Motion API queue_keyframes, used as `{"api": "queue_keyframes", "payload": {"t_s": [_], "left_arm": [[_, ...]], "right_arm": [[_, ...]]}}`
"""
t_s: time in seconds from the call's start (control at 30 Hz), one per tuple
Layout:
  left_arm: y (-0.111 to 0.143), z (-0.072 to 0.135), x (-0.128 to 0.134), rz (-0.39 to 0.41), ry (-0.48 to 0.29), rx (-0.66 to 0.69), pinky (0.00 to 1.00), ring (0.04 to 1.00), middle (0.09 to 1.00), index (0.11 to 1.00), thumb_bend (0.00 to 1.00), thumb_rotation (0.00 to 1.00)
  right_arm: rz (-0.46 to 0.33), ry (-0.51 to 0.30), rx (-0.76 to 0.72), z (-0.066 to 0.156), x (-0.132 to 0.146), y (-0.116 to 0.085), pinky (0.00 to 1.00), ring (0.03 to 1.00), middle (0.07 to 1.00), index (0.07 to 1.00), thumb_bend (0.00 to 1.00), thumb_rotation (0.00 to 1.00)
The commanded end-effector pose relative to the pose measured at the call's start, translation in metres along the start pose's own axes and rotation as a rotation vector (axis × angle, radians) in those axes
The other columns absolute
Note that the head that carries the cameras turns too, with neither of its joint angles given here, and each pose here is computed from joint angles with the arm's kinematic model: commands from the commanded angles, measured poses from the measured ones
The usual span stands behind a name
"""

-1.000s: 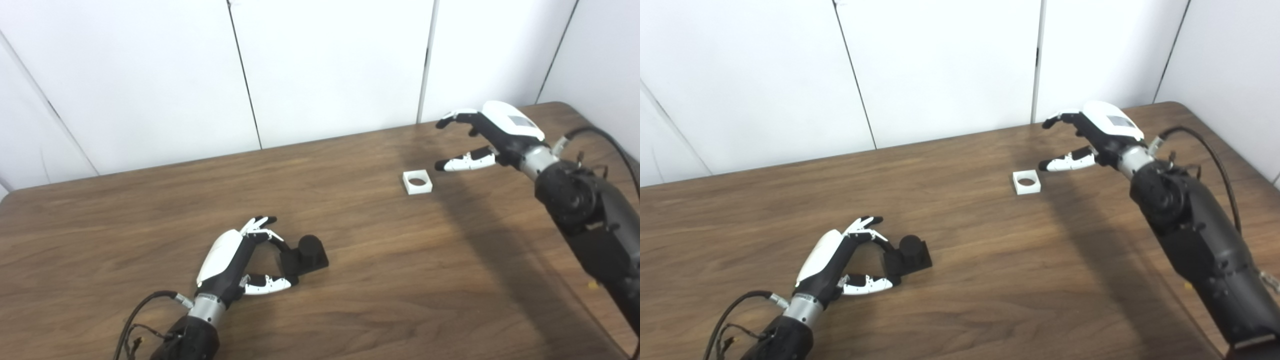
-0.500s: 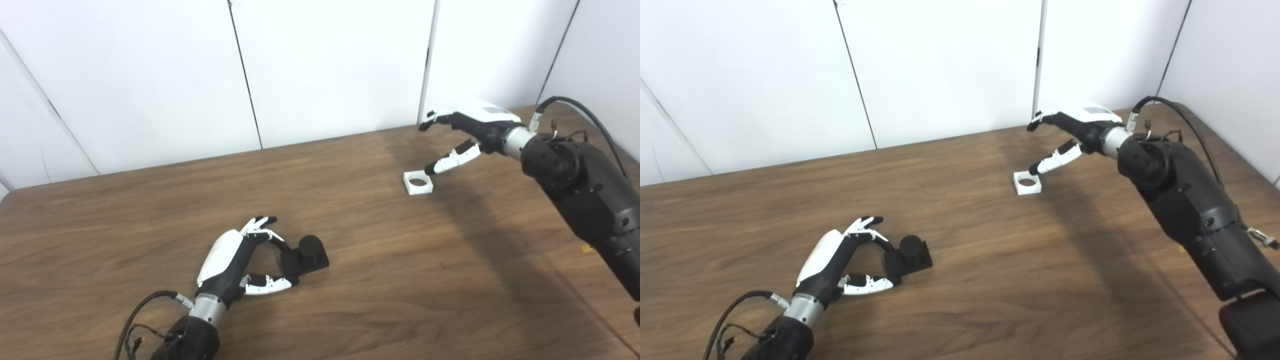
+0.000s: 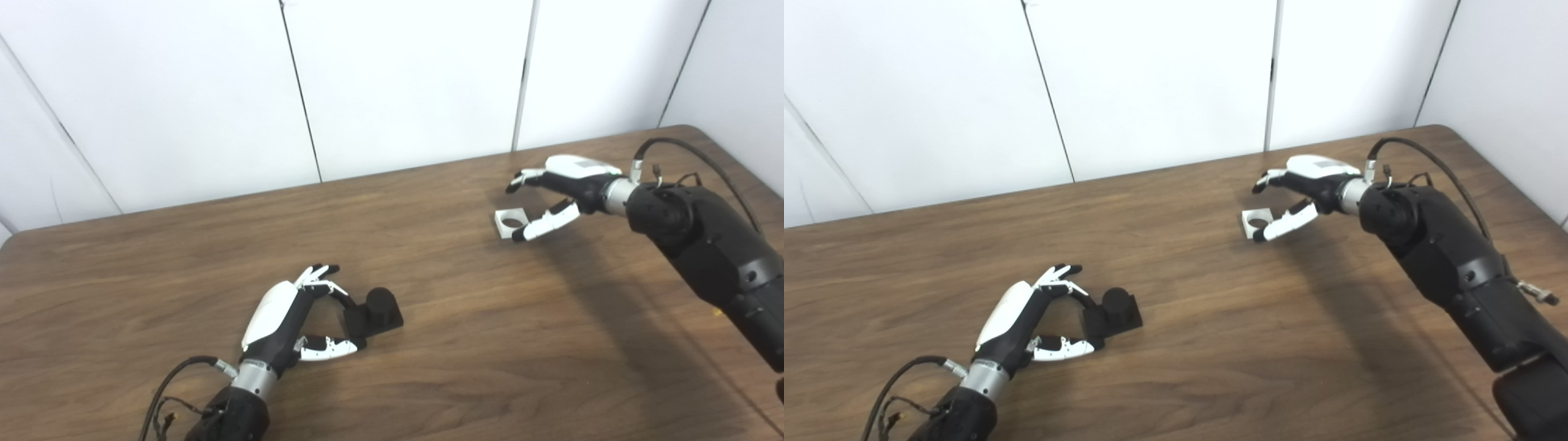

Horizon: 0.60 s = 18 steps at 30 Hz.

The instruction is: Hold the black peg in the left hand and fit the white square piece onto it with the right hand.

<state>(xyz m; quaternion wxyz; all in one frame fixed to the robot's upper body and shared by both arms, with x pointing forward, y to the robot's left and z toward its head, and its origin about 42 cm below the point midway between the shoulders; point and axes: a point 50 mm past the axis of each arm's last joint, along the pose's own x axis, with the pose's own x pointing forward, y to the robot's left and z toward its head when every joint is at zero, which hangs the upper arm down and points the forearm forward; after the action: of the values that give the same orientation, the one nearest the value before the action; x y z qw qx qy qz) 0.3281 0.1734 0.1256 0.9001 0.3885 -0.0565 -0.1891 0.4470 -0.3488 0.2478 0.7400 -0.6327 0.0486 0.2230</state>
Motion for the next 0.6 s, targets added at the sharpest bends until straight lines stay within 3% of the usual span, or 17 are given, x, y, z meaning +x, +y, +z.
{"api": "queue_keyframes", "payload": {"t_s": [0.0, 0.17, 0.57], "left_arm": [[-0.011, -0.016, -0.009, -0.08, 0.079, 0.04, 0.95, 0.978, 0.924, 0.492, 0.52, 0.08], [-0.012, -0.016, -0.009, -0.078, 0.079, 0.032, 0.95, 0.983, 0.926, 0.492, 0.52, 0.08], [-0.012, -0.018, -0.009, -0.072, 0.079, 0.038, 0.94, 0.977, 0.923, 0.492, 0.52, 0.08]], "right_arm": [[-0.08, -0.013, -0.047, 0.004, -0.005, -0.042, 0.9, 0.975, 0.968, 0.881, 0.93, 0.64], [-0.05, 0.008, -0.033, 0.003, -0.002, -0.038, 0.88, 0.979, 0.971, 0.89, 1.0, 0.62], [-0.023, 0.014, -0.025, -0.001, 0.007, -0.023, 0.91, 0.966, 0.965, 0.895, 1.0, 0.55]]}}
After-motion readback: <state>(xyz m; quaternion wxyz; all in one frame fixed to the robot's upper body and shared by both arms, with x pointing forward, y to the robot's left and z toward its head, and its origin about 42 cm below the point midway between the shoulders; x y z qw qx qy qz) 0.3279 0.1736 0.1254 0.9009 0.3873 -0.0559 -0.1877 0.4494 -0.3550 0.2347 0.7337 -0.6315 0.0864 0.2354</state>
